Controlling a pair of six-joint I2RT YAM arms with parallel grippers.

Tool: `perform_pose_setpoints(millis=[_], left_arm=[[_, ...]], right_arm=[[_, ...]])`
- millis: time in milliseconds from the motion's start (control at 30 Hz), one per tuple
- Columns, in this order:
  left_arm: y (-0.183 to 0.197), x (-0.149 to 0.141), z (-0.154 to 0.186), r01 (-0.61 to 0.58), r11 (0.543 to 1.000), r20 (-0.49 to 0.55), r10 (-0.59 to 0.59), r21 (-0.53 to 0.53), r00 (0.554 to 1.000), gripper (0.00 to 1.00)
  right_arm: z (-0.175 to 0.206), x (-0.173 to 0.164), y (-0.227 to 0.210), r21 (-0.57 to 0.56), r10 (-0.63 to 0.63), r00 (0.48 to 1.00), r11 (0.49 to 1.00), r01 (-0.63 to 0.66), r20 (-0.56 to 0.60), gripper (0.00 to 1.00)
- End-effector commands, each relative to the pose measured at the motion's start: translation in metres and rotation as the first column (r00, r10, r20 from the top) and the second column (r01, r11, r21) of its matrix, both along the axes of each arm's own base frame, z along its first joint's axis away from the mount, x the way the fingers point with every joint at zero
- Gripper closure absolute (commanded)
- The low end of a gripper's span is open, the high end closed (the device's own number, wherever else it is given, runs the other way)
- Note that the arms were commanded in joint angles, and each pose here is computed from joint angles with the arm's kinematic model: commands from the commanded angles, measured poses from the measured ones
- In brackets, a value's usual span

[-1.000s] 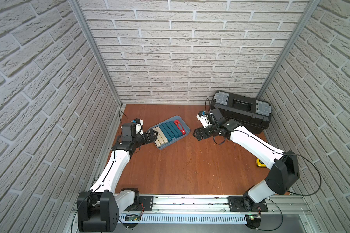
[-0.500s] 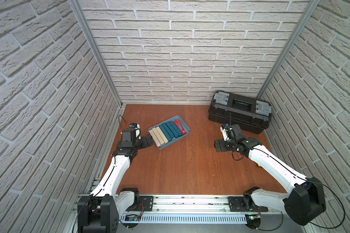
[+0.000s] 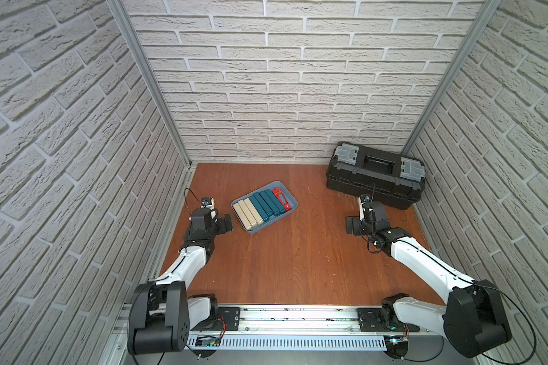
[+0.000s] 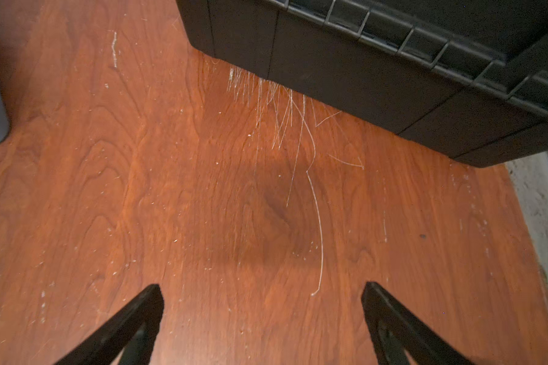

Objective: Put the pruning pliers into the storage box
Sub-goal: Reset both arms

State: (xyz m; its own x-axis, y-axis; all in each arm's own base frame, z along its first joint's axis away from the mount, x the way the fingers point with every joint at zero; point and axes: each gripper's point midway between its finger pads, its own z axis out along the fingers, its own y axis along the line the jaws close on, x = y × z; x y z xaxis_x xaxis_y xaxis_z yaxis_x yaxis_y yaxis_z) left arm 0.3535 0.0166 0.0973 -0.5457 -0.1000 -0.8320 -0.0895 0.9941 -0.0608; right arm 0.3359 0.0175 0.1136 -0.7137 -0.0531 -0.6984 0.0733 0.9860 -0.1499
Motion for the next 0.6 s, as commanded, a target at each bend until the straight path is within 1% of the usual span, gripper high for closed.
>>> perform_pose_setpoints(millis=[0, 67, 100, 167, 200, 267, 367, 433, 467, 500, 533, 567], left_arm=[[0.009, 0.021, 0.003, -0.004, 0.999, 0.098, 0.000, 0.043, 0.995, 0.02], [0.012, 0.031, 0.006, 0.000, 0.999, 0.131, -0.007, 0.054, 0.991, 0.02], [0.012, 0.037, 0.009, 0.009, 0.999, 0.151, -0.017, 0.050, 0.988, 0.02], [0.016, 0.045, 0.002, 0.011, 0.999, 0.109, -0.016, 0.040, 0.994, 0.02], [0.014, 0.047, 0.002, 0.030, 0.999, 0.102, -0.033, 0.034, 0.994, 0.02], [0.009, 0.047, 0.003, 0.063, 0.997, 0.112, -0.066, 0.034, 0.991, 0.02], [0.007, 0.037, 0.012, 0.075, 0.995, 0.187, -0.085, 0.061, 0.979, 0.02], [0.010, 0.027, 0.017, 0.054, 0.993, 0.285, -0.081, 0.102, 0.955, 0.02], [0.014, 0.026, 0.013, 0.032, 0.995, 0.310, -0.059, 0.090, 0.949, 0.02], [0.016, 0.026, 0.009, 0.035, 0.996, 0.329, -0.059, 0.077, 0.942, 0.02], [0.010, 0.030, 0.005, 0.077, 0.994, 0.331, -0.098, 0.078, 0.939, 0.02], [0.004, 0.034, 0.001, 0.112, 0.990, 0.307, -0.133, 0.084, 0.942, 0.02]], right_arm=[[0.004, 0.019, -0.020, -0.082, -0.061, 0.994, 0.994, 0.069, 0.094, 0.01], [-0.001, 0.023, -0.027, -0.072, -0.087, 0.985, 0.993, 0.098, 0.147, 0.01], [-0.003, 0.026, -0.027, -0.053, -0.088, 0.977, 0.994, 0.100, 0.194, 0.01], [-0.005, 0.026, -0.030, -0.027, -0.104, 0.955, 0.993, 0.116, 0.276, 0.01], [-0.002, 0.029, -0.032, -0.024, -0.105, 0.939, 0.993, 0.120, 0.327, 0.00], [0.003, 0.034, -0.027, -0.032, -0.061, 0.933, 0.997, 0.077, 0.354, 0.00], [0.007, 0.039, -0.015, -0.044, 0.020, 0.921, 0.999, -0.004, 0.389, 0.01], [0.011, 0.039, -0.019, -0.087, 0.032, 0.904, 0.996, 0.006, 0.427, 0.01], [0.011, 0.038, -0.020, -0.106, 0.044, 0.889, 0.994, 0.005, 0.455, 0.01], [0.013, 0.039, -0.022, -0.103, 0.037, 0.866, 0.995, 0.017, 0.498, 0.01], [0.003, 0.040, -0.025, -0.086, 0.023, 0.874, 0.996, 0.022, 0.485, 0.01], [-0.006, 0.042, -0.024, -0.084, 0.038, 0.875, 0.997, 0.003, 0.482, 0.01]])
